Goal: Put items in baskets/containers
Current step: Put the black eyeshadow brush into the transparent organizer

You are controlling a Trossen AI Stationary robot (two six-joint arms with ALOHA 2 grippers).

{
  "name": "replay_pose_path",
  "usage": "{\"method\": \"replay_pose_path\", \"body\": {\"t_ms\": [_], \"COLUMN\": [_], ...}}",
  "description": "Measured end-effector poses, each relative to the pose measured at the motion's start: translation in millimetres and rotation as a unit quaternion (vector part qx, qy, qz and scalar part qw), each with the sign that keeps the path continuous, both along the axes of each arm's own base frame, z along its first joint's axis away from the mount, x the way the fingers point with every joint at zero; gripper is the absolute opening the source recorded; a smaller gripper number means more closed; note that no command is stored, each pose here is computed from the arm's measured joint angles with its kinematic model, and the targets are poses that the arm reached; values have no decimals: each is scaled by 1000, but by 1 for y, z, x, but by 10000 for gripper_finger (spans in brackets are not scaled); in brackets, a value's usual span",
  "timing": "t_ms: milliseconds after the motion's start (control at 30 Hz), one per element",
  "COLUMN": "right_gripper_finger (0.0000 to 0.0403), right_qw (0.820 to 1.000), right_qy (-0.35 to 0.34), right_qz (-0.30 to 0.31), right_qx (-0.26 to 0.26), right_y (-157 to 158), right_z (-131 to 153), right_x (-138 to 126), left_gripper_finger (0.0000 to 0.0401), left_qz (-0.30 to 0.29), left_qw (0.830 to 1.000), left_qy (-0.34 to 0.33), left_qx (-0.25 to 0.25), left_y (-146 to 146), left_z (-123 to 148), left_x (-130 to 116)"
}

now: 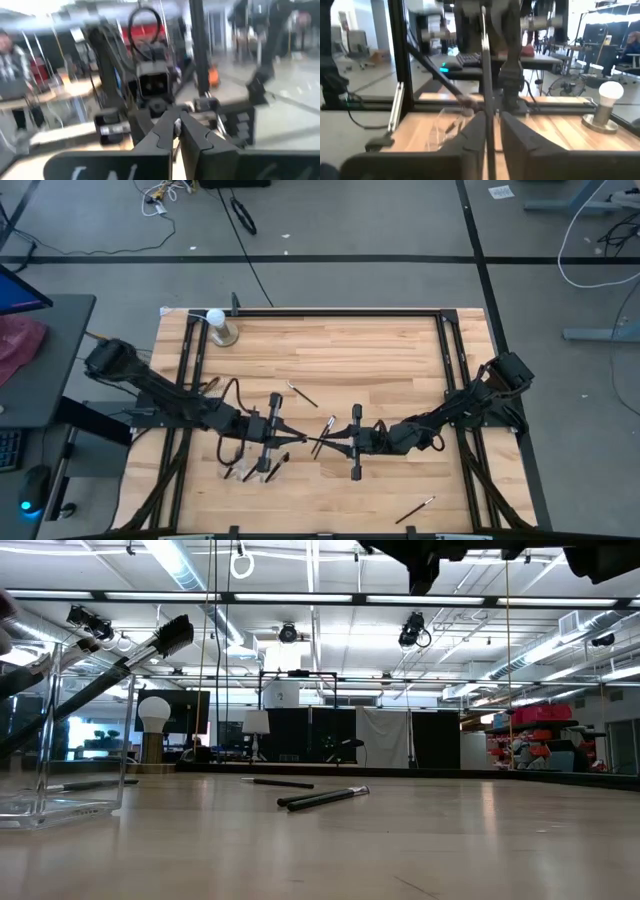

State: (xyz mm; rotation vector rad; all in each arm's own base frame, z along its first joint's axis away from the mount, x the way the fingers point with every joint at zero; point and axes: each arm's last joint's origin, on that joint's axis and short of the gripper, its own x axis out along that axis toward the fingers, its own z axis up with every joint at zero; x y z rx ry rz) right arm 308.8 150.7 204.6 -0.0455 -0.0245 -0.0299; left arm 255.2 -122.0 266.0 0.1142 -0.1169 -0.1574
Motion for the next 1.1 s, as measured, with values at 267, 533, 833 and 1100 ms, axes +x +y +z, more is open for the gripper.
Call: {"method": "replay_pose_path", "body": {"t_ms": [267,533,833,1100], "right_gripper_finger": [127,130,116,114], "right_qw": [1000,999,999,999], "right_qy": [17,30,31,31], "right_qz": [8,22,22,22], "right_qx": [-6,-4,-6,-6], "right_y": [11,18,18,18], "right_z": [-3,-6,-7,-7], "right_x": [-6,-10,-10,-10], "left_gripper_finger": [13,14,15,16], "left_qz": [-49,-85,34,56], "left_qw": [972,948,919,896], "left_qy": [227,306,391,439], "left_qx": [35,-17,-38,-44], "left_y": [-30,-66,-68,-63], "left_z": [48,66,44,22], "left_x": [-19,-60,-90,-95]}}
